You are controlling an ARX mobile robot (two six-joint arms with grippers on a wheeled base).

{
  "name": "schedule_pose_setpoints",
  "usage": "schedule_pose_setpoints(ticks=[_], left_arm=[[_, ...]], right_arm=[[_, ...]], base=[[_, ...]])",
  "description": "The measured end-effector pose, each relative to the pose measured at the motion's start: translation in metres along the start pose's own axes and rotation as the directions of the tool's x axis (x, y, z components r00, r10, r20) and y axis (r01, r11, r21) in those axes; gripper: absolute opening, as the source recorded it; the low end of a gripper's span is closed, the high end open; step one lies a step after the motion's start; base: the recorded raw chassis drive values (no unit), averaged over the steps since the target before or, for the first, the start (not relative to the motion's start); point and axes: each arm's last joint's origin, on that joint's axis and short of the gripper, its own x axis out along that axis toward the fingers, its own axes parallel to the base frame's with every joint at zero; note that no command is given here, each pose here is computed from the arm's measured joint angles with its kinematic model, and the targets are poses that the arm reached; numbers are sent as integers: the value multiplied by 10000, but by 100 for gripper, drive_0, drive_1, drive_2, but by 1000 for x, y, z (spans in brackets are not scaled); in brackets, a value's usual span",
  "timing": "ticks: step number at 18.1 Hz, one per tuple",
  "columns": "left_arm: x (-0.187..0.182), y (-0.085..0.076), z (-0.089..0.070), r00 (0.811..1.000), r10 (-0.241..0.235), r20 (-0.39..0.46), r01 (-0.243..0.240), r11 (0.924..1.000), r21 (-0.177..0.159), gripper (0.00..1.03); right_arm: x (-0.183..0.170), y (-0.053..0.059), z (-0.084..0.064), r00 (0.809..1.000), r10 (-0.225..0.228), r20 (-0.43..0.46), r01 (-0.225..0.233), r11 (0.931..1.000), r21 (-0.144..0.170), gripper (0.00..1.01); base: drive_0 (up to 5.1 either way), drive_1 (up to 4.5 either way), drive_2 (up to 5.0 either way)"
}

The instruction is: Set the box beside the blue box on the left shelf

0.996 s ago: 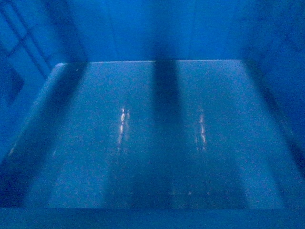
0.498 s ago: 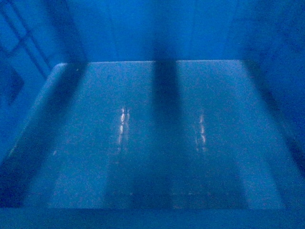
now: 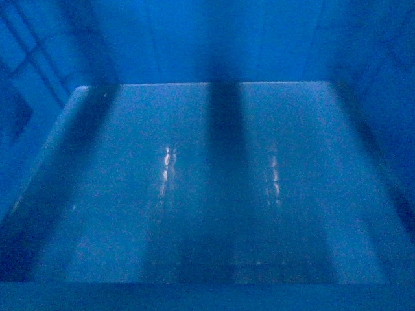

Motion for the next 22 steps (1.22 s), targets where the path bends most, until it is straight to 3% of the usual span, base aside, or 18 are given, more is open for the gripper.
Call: schedule_pose_setpoints(ticks=[19, 20, 21, 22], left_arm=[[0, 0, 1, 10000, 14, 60, -14, 10000, -27, 17], [5, -7, -15, 9815, 573, 1827, -536, 9983, -250, 17], [4, -7, -9, 9616, 990, 2560, -899, 9948, -471, 17], [1, -4, -7, 9576, 1160, 2639, -1099, 9932, -381, 18]], right_arm=[[0, 0, 0, 10000, 0, -4, 0, 10000, -1, 33], [0, -1, 3, 9994, -165, 289, 167, 9998, -96, 33], [-2, 4, 8, 9884, -737, 1330, 746, 9972, -22, 33], [-3, 5, 7, 9865, -974, 1315, 976, 9952, 45, 33]], base=[[0, 0, 0], [0, 0, 0], [0, 0, 0], [0, 0, 0]])
